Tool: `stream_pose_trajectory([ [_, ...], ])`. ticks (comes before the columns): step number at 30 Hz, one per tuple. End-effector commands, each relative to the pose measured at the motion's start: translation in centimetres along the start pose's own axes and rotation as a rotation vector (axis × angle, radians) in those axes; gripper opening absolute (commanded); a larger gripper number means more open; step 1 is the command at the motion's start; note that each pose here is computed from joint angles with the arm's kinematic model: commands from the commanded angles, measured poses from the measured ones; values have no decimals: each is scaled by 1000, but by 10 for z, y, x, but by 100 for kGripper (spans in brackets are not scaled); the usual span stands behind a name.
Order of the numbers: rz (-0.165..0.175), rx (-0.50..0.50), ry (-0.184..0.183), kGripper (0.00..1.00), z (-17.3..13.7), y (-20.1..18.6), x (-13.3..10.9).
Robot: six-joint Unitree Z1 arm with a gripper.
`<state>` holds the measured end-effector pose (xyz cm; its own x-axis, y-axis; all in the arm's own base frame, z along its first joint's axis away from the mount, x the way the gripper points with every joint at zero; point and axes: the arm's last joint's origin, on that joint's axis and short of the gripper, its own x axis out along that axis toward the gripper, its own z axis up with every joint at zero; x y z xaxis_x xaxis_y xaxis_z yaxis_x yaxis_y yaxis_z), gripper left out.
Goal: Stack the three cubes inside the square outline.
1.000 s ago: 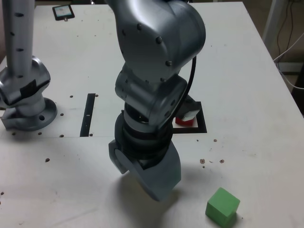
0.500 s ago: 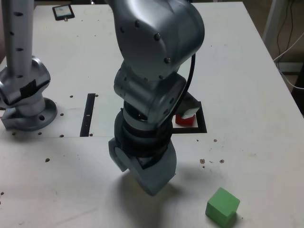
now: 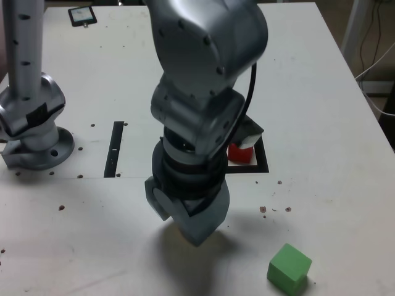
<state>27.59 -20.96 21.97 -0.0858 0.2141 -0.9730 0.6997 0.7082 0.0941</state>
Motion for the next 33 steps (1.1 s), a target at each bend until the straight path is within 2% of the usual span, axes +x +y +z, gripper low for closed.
stream_pose_trajectory([
  [1,4,-13,-24,38,-4,1,-7],
  [6,7,-55,-78,29,-17,3,-26],
  [10,8,-106,-126,25,-32,11,-48],
  [14,18,-191,-145,25,-50,38,-74],
  [18,24,-299,-131,25,-64,76,-87],
  [23,14,-422,-109,25,-69,124,-92],
  [27,8,-484,-90,25,-68,148,-86],
  [33,-7,-515,-45,25,-62,159,-67],
])
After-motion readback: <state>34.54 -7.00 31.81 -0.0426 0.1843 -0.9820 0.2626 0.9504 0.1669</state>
